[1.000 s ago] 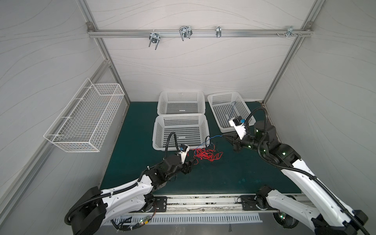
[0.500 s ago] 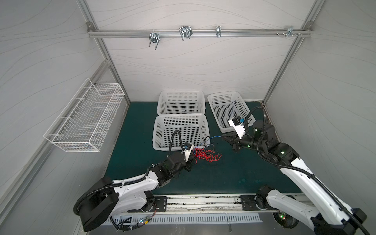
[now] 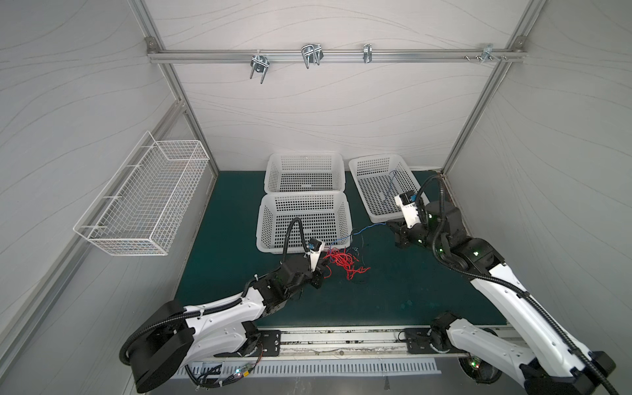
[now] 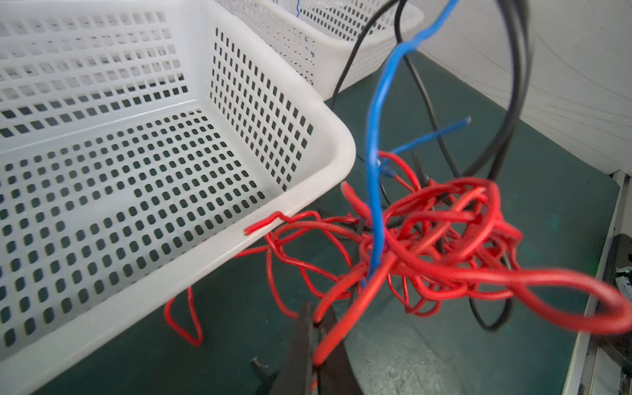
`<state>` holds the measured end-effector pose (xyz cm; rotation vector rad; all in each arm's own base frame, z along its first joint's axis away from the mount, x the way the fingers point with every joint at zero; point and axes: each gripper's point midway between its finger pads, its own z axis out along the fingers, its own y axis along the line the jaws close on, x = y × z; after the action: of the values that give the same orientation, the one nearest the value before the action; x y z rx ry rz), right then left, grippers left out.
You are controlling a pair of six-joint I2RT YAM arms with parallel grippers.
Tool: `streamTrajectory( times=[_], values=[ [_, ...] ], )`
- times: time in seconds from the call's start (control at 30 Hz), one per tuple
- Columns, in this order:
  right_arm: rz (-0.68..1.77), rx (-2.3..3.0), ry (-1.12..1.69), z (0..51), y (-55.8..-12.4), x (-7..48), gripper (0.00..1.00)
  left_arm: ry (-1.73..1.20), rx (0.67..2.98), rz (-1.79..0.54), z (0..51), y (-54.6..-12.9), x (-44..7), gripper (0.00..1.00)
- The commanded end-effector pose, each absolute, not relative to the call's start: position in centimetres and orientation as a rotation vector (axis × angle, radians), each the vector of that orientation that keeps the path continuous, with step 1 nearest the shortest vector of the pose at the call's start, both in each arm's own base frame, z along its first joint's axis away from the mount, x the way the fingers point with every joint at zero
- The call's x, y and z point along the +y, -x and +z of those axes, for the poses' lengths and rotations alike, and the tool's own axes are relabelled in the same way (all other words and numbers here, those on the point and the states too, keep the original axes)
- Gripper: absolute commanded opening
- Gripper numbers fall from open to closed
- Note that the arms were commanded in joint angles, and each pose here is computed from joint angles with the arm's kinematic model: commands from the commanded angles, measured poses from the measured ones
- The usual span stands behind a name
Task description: Untangle the cables
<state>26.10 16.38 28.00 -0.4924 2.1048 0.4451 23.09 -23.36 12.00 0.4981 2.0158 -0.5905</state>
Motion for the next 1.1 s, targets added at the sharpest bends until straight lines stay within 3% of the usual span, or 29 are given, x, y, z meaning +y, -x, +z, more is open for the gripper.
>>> streamTrajectory(
  times=[0.0, 0.2, 0.37, 0.8, 1.07],
  values=[
    [0.194, 2.140, 0.210, 27.7, -28.6, 10.3, 0.00, -0.398, 2.057, -0.468, 11.3, -23.4, -20.6, 0.00],
    [0.064, 2.217, -0.062, 24.7, -29.4, 4.0, 0.00, -0.276, 2.073, -0.297, 11.3, -23.2, -16.2, 0.00],
    [0.016, 2.240, -0.206, 22.9, -29.6, 0.8, 0.00, -0.195, 2.044, -0.292, 11.6, -22.7, -14.4, 0.00],
    [-0.026, 2.172, -0.336, 24.6, -30.3, -2.3, 0.00, -0.147, 2.031, -0.287, 12.1, -22.6, -13.6, 0.00],
    [0.370, 2.076, -0.213, 27.6, -31.2, 3.2, 0.00, -0.205, 2.057, -0.335, 11.9, -23.2, -15.9, 0.00]
  ],
)
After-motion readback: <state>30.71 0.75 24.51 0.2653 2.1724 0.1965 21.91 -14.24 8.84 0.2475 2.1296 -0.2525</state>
